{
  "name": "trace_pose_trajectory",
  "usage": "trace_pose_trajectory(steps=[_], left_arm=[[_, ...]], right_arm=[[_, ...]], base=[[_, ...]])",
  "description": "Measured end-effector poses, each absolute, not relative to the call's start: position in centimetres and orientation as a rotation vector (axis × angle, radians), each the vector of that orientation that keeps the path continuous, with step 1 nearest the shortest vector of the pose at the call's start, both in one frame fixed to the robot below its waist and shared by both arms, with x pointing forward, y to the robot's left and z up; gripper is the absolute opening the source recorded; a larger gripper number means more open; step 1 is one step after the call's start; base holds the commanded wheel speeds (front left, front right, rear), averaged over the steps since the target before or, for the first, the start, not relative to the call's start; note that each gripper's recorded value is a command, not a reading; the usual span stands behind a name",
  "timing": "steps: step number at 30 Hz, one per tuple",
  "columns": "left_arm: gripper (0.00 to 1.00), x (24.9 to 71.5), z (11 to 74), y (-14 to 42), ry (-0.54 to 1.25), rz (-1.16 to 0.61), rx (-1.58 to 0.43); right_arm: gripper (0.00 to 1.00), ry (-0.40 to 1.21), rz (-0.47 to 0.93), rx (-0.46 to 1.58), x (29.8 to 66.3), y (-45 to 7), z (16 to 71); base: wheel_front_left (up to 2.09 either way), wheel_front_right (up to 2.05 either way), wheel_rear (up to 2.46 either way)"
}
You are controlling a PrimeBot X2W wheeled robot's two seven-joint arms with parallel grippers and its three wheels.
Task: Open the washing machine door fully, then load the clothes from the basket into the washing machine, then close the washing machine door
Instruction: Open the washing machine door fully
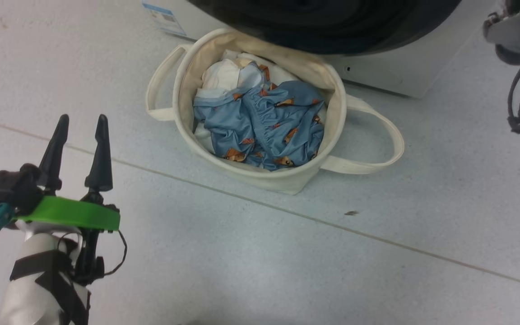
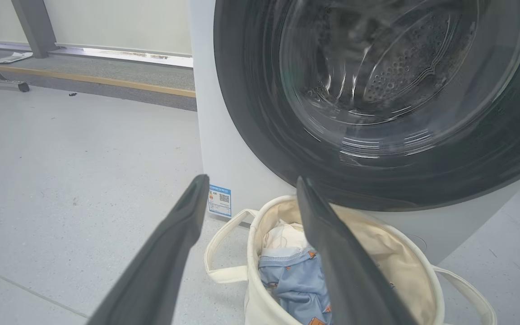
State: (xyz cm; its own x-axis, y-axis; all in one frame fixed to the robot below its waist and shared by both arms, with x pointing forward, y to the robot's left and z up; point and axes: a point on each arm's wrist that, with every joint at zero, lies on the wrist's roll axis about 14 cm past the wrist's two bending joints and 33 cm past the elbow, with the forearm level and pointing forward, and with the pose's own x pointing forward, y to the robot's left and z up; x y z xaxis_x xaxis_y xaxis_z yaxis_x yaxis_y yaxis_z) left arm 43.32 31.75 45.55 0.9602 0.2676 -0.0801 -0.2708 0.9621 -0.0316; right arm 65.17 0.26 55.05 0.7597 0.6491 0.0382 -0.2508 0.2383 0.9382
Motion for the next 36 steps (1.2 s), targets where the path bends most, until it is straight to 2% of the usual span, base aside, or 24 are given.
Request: trace_pose_trajectory(steps=[5,15,27,36], left_arm=[[1.00,43.5,46.4,31.2,0.051,0.257,-0.050],[1.00,41.7,46.6,30.9,0.066,0.233,-0.039],[1.00,36.0,46.5,33.8,0.088,0.333,-0.057],[1.00,29.3,47.1,37.6,0.070,0.471,-0.068]], right_arm=[[0.00,0.492,0.699,1.107,62.5,1.2,54.8],[0.00,0.670,0.856,0.979,54.5,4.8,53.6],[0.00,0.748,1.033,0.839,45.6,8.6,54.9],[0.00,0.805,1.182,0.799,39.3,13.6,56.3]], base=[[0.00,0.00,0.00],[0.00,0.00,0.00],[0.00,0.00,0.00],[0.00,0.00,0.00]])
